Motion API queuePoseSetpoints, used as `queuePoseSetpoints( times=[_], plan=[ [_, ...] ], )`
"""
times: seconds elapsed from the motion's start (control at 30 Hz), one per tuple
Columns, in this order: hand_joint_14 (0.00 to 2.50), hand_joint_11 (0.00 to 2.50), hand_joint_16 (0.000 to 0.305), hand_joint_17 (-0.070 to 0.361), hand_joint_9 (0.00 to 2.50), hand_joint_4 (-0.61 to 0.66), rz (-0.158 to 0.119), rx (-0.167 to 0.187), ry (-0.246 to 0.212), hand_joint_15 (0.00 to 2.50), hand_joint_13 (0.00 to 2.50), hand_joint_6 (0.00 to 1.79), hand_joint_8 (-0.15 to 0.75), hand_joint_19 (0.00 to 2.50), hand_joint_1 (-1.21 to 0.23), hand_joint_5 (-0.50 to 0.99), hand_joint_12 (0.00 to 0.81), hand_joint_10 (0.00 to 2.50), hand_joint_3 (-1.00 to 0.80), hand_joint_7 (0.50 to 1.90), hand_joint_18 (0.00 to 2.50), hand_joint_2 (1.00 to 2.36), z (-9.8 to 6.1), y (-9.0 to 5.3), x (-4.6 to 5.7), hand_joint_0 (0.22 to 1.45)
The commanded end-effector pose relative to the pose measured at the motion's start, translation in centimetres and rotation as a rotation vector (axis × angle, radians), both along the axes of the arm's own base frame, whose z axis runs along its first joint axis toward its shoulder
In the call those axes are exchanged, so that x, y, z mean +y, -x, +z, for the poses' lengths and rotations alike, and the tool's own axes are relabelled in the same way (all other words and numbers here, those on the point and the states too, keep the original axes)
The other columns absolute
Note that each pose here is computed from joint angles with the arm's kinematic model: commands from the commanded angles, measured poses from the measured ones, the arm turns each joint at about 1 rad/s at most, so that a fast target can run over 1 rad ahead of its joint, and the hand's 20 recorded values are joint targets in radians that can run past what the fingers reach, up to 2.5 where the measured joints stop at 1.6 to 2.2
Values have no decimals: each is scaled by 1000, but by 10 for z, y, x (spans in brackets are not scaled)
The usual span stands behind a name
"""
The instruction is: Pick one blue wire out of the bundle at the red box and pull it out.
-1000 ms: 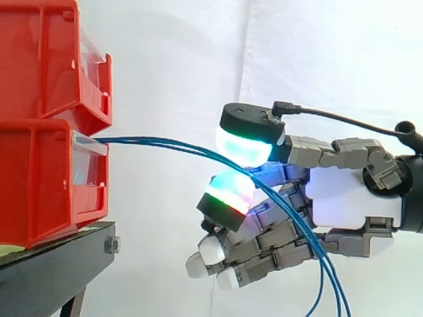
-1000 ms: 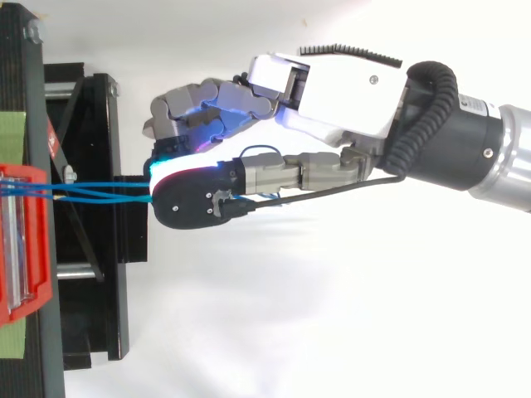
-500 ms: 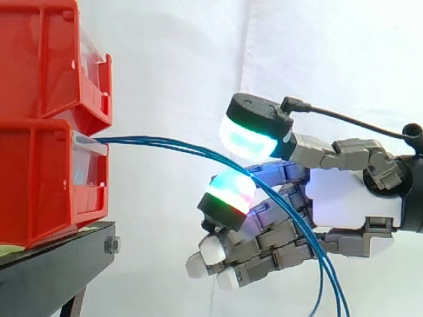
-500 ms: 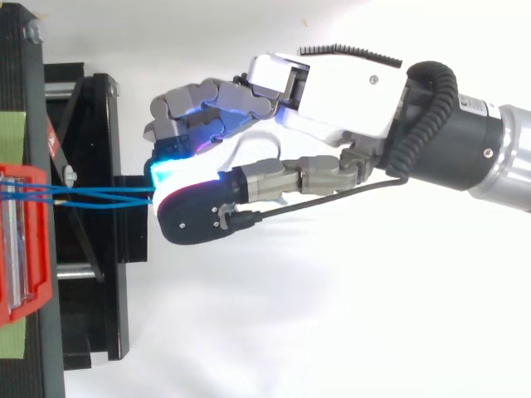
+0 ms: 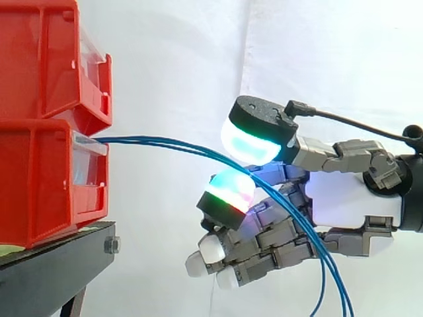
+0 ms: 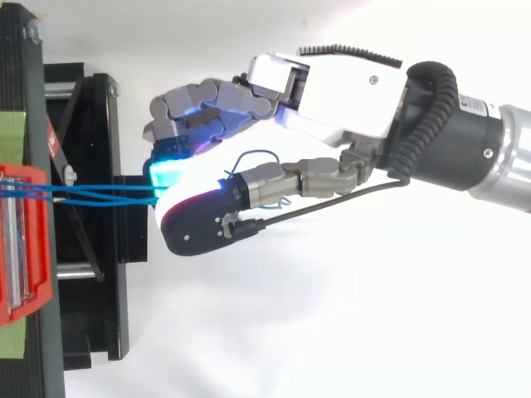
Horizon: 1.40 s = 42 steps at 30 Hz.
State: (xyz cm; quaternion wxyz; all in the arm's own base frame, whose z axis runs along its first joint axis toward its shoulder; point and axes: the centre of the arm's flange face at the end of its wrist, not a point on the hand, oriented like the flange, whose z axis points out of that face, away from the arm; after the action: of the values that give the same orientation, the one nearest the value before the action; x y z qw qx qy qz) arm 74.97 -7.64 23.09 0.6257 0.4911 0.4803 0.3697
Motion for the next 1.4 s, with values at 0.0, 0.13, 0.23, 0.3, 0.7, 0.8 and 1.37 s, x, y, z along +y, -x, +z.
queuePoseSetpoints(
  times=[0.0, 0.13, 0.23, 0.3, 0.7, 0.8, 1.37],
  plan=[
    [8, 594, 61, 137, 1006, 255, 0, 3, 0, 201, 510, 591, 294, 406, -618, -84, 383, 24, -411, 1382, 368, 1007, 0, 0, 0, 521],
    [9, 602, 60, 135, 1009, 252, 0, 3, 0, 207, 513, 608, 287, 414, -607, -87, 379, 22, -395, 1343, 368, 1009, 0, 0, 0, 531],
    [9, 596, 61, 136, 1016, 267, 0, 0, 0, 213, 515, 601, 290, 415, -566, -83, 380, 23, -403, 1346, 373, 1008, 0, 0, 0, 524],
    [9, 601, 61, 136, 1017, 271, 0, 0, 0, 210, 517, 592, 292, 412, -552, -80, 382, 23, -412, 1351, 375, 1007, 0, 0, 0, 523],
    [10, 642, 58, 131, 1010, 260, -3, 0, 0, 223, 539, 749, 293, 408, -707, -124, 376, 23, -335, 1230, 389, 1012, 0, 0, -2, 563],
    [10, 648, 60, 135, 984, 276, -3, -4, 0, 224, 518, 776, 293, 396, -767, -135, 379, 23, -423, 1184, 380, 1006, 1, 0, -2, 532],
    [9, 614, 70, 157, 1007, 271, -8, -9, 6, 216, 523, 678, 318, 393, -590, -103, 430, 22, -500, 1228, 414, 1000, 10, 2, -6, 422]
  ],
)
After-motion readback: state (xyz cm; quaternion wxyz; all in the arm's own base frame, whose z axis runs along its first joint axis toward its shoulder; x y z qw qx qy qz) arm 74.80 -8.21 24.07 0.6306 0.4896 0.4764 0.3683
